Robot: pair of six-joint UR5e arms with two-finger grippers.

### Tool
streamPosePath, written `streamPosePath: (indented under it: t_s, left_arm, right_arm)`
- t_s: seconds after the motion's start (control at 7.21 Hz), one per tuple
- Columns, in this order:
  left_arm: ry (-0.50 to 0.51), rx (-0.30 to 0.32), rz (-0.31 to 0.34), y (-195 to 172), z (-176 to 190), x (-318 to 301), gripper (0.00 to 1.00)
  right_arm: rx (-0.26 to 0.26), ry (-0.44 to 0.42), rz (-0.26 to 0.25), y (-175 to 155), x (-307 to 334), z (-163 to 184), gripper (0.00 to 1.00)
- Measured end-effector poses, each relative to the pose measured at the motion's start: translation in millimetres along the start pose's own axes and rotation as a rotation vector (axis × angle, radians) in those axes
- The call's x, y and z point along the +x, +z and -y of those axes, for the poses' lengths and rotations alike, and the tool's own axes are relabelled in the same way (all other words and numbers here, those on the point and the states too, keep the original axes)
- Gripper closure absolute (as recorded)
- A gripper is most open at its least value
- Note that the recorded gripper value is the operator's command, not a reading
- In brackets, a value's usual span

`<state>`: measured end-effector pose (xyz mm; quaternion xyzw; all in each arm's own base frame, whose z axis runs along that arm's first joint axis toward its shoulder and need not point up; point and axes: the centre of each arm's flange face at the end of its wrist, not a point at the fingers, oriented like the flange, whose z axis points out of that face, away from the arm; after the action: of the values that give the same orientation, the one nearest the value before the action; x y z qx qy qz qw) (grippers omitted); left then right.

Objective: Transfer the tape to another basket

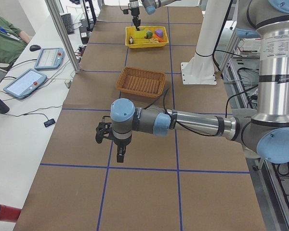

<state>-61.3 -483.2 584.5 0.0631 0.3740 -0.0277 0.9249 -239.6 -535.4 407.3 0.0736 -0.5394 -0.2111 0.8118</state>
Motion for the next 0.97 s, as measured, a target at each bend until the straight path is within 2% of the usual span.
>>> streamPosePath:
  t_s: [0.14,0.28,0.55,0.69,0.83,0.97]
  left_arm:
    - [-0.037,0.026,-0.016,-7.1,12.6,11.8,0.02]
    - [-0.075,0.062,-0.067,-11.0,27.7,28.7,0.01]
    - [-0.14,0.131,-0.206,2.8,49.9,88.0,0.02]
    - [-0.199,0.15,-0.288,11.5,59.9,134.8,0.02]
    - [-0.267,0.144,-0.377,16.9,69.2,188.2,0.02]
    - [-0.338,0.124,-0.457,17.6,77.1,238.4,0.02]
  right_arm:
    - [0.03,0.049,0.023,-10.0,-21.8,17.2,1.0]
    - [0.071,0.096,0.052,-19.0,-45.4,30.9,1.0]
    - [0.182,0.196,0.138,-27.3,-96.8,45.7,1.0]
    - [0.249,0.258,0.2,-17.4,-127.7,46.8,1.0]
    - [0.319,0.313,0.291,3.6,-161.4,41.0,1.0]
    - [0.384,0.368,0.419,31.5,-196.9,27.9,1.0]
